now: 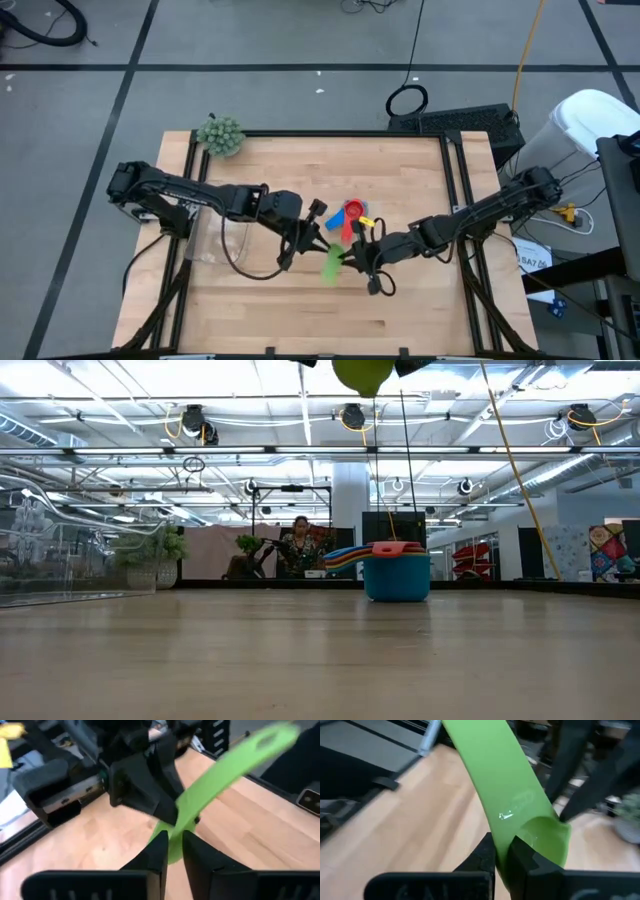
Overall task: Nest measuring cups in basket
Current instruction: Stack the green measuring cup on top of the red measuring cup
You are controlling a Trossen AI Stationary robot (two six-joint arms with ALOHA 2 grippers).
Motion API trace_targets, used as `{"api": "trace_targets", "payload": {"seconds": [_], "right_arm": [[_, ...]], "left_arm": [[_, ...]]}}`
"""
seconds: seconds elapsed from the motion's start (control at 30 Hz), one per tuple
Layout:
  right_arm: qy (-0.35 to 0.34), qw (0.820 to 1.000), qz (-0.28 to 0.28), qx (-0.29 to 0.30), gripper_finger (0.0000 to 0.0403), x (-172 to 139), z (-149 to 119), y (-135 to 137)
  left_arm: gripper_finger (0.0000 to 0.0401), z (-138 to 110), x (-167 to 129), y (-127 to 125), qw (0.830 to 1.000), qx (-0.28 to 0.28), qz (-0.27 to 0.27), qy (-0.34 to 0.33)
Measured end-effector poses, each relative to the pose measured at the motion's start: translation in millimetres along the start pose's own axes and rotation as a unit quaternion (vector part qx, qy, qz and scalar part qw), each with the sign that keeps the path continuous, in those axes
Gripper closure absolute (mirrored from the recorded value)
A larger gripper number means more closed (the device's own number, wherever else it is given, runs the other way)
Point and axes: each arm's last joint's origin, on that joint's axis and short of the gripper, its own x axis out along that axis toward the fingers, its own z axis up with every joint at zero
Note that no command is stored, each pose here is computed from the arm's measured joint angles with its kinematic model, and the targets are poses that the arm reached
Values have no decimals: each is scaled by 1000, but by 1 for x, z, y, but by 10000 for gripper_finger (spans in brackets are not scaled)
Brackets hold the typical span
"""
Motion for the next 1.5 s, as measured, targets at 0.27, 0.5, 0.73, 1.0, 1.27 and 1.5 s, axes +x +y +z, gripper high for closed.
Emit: {"api": "trace_targets", "payload": {"seconds": [0.27,0.5,0.73,1.0,1.27,1.5], "right_arm": [[20,999,-27,-17,398,-15,1,-8],[83,995,-45,-29,399,-33,-7,-25],[211,975,-44,-59,399,-35,-35,-42],[238,968,24,-82,399,-21,-52,-62],[275,955,55,-94,399,0,-75,-77],[297,949,67,-82,399,6,-89,-91]], "left_arm": [[321,11,-26,0,999,-2,49,10],[320,15,-48,-5,997,-25,69,26],[320,20,-52,-13,996,-70,59,22],[320,26,-51,-18,991,-123,54,1],[320,27,-50,-22,987,-155,47,0],[320,29,-49,-26,988,-148,40,-1]]}}
